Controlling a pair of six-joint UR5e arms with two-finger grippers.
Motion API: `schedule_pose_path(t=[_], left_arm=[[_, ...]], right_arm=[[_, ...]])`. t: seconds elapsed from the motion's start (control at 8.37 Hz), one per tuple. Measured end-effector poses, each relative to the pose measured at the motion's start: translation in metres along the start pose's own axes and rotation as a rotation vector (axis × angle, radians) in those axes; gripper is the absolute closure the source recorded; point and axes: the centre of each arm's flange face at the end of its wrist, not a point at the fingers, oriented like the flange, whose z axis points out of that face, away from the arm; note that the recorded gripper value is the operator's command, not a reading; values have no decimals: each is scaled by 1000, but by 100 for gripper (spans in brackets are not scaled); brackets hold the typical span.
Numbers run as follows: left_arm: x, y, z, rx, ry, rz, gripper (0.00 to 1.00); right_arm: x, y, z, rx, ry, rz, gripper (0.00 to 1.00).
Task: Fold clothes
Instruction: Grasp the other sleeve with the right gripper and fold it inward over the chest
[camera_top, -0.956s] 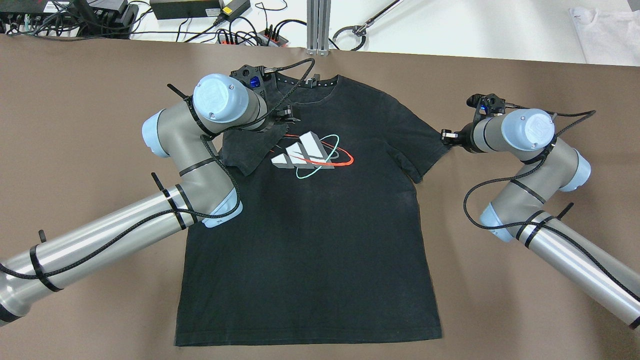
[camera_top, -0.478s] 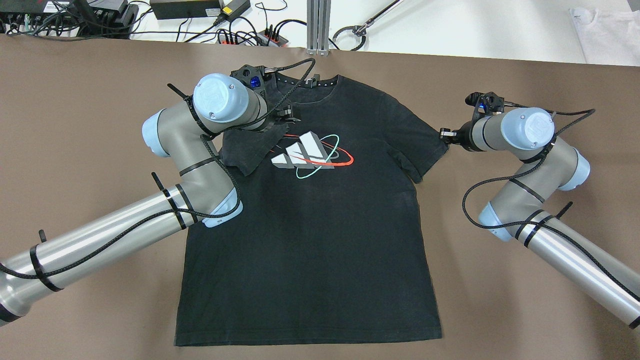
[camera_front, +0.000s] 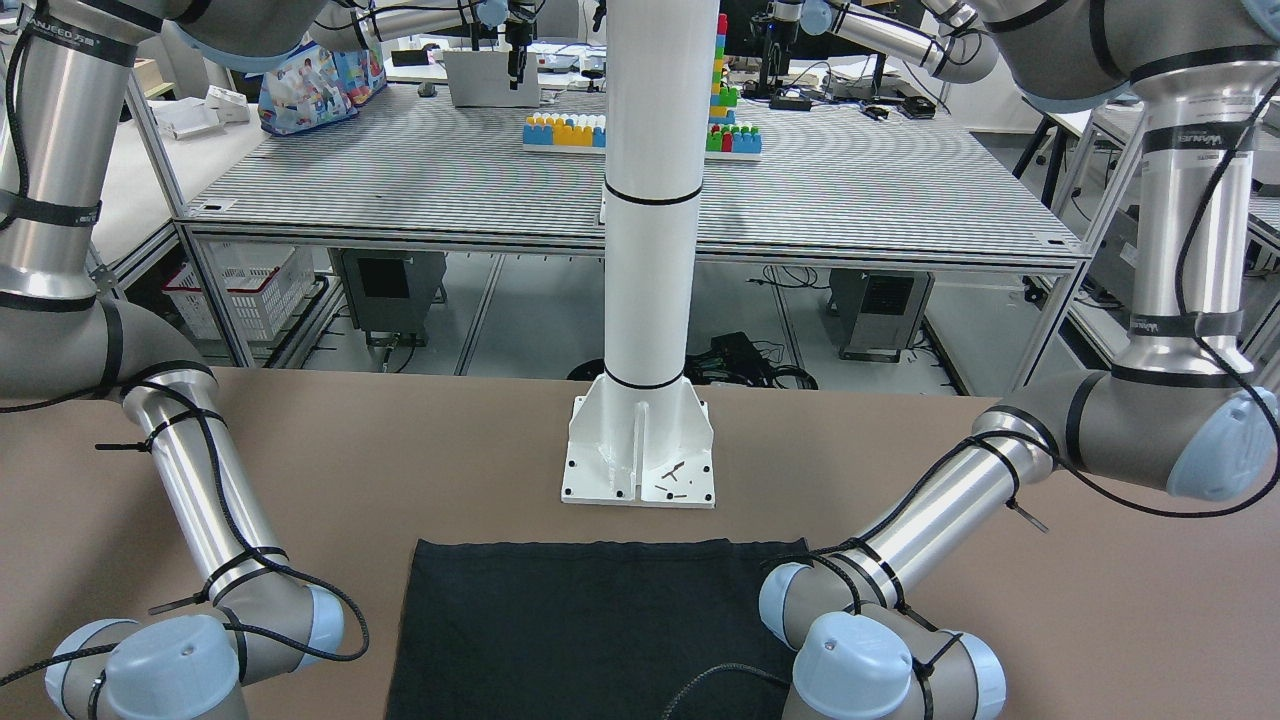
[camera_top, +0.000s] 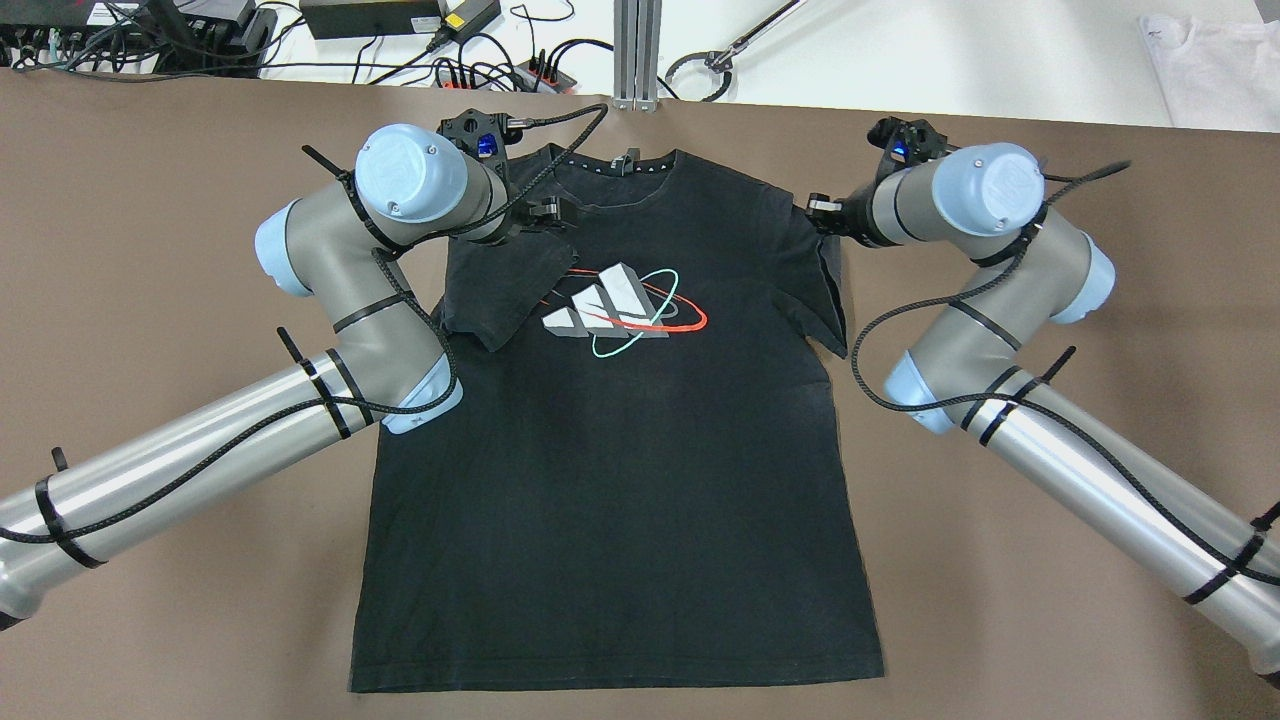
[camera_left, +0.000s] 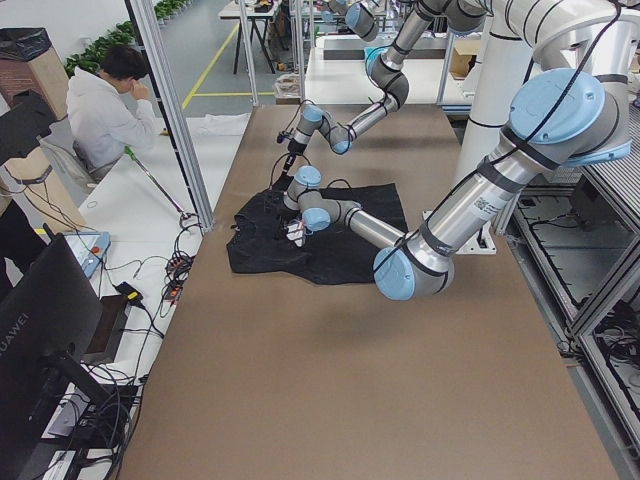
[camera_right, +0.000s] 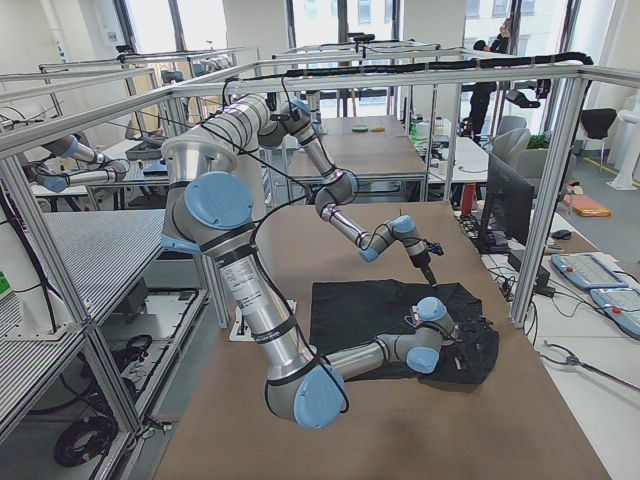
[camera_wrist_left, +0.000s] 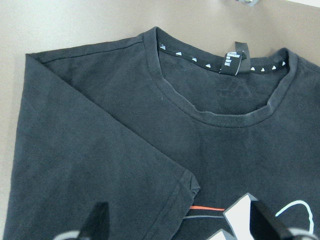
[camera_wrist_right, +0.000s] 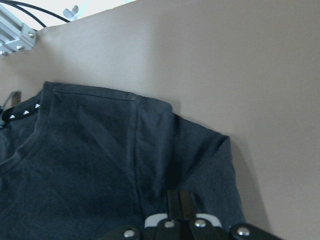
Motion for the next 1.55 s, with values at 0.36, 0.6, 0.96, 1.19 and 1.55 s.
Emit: schedule_pose_path(t=[0.36, 0.6, 0.96, 1.19, 1.55], left_arm=[[-11, -2, 2, 2, -8, 6, 0], [-14, -2, 3, 2, -11, 10, 0], [-15, -2, 3, 2, -12, 12, 0], [-15, -2, 3, 1, -11, 17, 0], [-19, -11, -3, -21, 9, 32, 0]], right_arm=[[-100, 8, -5, -37, 17, 68, 100], [-145, 27, -4, -23, 28, 104, 100], [-180, 49, 7, 44, 72, 113, 99], [-185, 50, 15, 51, 92, 107, 6], [-193, 50, 14, 47, 89, 47, 5]])
